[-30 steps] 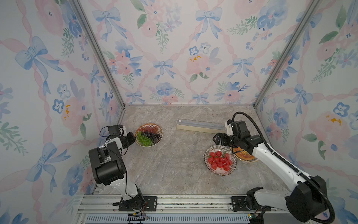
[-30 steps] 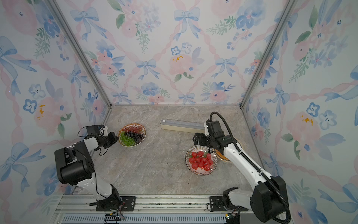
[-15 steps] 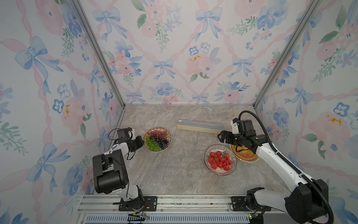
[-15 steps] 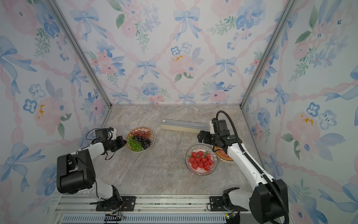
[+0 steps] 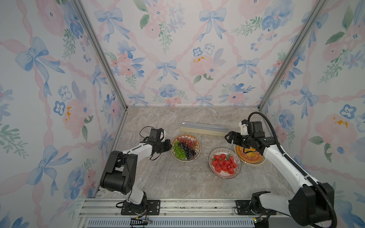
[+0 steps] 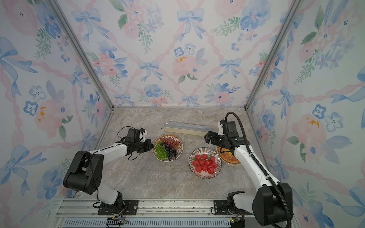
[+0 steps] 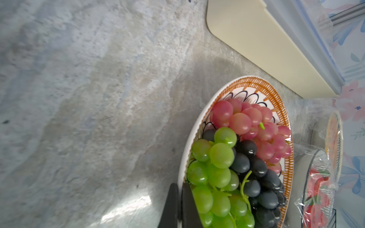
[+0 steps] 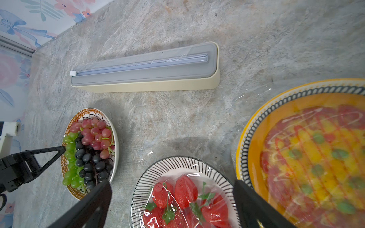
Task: Wrap the plate with plastic wrap
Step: Move the plate to the center of the board.
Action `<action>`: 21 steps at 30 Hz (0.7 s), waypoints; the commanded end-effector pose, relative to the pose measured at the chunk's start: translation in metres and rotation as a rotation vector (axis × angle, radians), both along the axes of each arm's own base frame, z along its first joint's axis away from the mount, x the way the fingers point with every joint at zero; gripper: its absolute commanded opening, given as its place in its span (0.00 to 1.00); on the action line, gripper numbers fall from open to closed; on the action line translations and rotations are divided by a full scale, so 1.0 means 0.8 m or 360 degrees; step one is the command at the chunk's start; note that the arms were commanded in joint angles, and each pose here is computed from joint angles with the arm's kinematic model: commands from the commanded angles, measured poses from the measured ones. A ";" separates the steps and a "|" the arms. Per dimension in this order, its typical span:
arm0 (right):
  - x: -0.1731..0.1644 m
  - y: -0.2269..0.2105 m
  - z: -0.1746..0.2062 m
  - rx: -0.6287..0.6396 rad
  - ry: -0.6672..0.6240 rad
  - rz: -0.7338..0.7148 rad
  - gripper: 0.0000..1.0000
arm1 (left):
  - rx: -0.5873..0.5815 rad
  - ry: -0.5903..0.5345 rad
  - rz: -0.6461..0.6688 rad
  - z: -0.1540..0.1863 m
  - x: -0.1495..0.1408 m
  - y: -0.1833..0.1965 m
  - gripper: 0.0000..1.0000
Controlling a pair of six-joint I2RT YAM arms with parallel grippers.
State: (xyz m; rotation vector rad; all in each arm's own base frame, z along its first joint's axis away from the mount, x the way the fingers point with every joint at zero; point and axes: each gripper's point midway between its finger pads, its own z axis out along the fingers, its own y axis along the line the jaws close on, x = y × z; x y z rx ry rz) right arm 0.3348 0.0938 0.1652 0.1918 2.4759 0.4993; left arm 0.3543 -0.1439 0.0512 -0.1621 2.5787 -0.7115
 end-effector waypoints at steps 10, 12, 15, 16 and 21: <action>0.030 -0.002 -0.026 0.0024 0.0040 -0.0005 0.98 | -0.0033 -0.0041 0.0080 0.000 0.043 -0.033 0.00; 0.039 -0.008 -0.028 0.0058 0.0046 -0.0023 1.00 | -0.0027 -0.0062 0.0075 0.004 0.045 -0.031 0.04; 0.055 -0.019 -0.030 0.0106 0.0055 -0.0030 0.99 | -0.0031 -0.0108 0.0070 0.017 0.047 -0.025 0.17; 0.062 -0.023 -0.030 0.0126 0.0057 -0.0031 0.99 | -0.0033 -0.0133 0.0068 0.023 0.049 -0.021 0.20; 0.096 -0.040 -0.041 0.0281 0.0074 -0.0065 0.98 | 0.0021 -0.0315 0.0037 0.061 0.074 -0.004 0.53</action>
